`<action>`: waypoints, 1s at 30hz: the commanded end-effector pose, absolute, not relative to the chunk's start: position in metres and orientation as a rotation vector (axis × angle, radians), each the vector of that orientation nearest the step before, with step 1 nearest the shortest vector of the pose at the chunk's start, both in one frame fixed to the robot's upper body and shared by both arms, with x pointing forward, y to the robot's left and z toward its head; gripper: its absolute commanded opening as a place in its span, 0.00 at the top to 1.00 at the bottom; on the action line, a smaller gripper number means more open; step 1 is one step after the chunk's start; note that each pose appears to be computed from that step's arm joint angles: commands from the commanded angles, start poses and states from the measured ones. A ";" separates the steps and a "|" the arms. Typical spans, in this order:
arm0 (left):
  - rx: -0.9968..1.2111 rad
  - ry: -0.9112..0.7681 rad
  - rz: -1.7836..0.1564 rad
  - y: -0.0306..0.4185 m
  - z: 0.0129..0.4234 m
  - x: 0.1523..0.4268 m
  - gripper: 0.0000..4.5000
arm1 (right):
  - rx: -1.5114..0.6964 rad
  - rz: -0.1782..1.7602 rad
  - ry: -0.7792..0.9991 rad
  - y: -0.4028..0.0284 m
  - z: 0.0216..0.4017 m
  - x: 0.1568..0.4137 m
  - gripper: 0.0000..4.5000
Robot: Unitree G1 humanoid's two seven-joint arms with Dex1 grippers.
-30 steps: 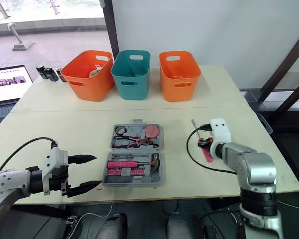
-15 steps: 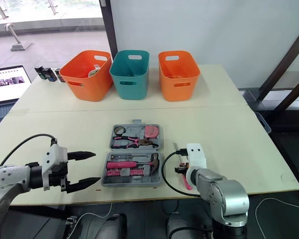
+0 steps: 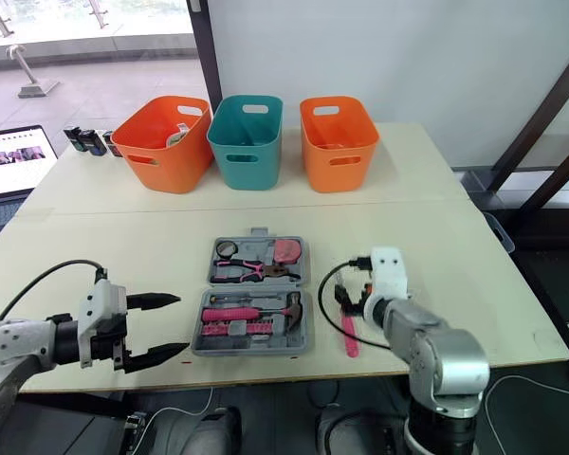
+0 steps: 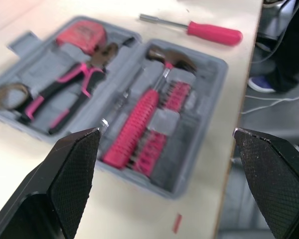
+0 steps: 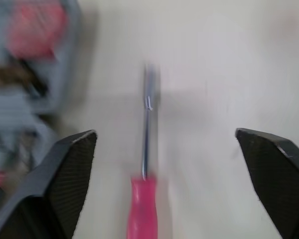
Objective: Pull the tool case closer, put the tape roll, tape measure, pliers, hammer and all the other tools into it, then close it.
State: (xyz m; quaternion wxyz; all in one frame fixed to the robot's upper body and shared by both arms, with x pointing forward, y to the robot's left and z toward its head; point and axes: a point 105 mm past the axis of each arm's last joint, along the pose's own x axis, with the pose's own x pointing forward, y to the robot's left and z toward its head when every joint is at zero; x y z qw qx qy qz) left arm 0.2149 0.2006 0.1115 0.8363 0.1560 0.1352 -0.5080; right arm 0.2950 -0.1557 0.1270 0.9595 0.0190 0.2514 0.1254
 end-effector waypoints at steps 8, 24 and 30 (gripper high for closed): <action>0.292 0.269 -1.047 0.233 0.140 0.219 0.00 | -0.859 1.159 0.362 -0.134 0.172 0.258 0.01; 0.338 0.313 -1.255 0.205 0.125 0.189 0.00 | -1.982 1.738 0.252 -0.140 0.107 0.293 0.01; 0.344 0.251 -1.251 0.201 0.132 0.191 0.00 | -2.089 1.766 0.253 -0.132 0.102 0.306 0.01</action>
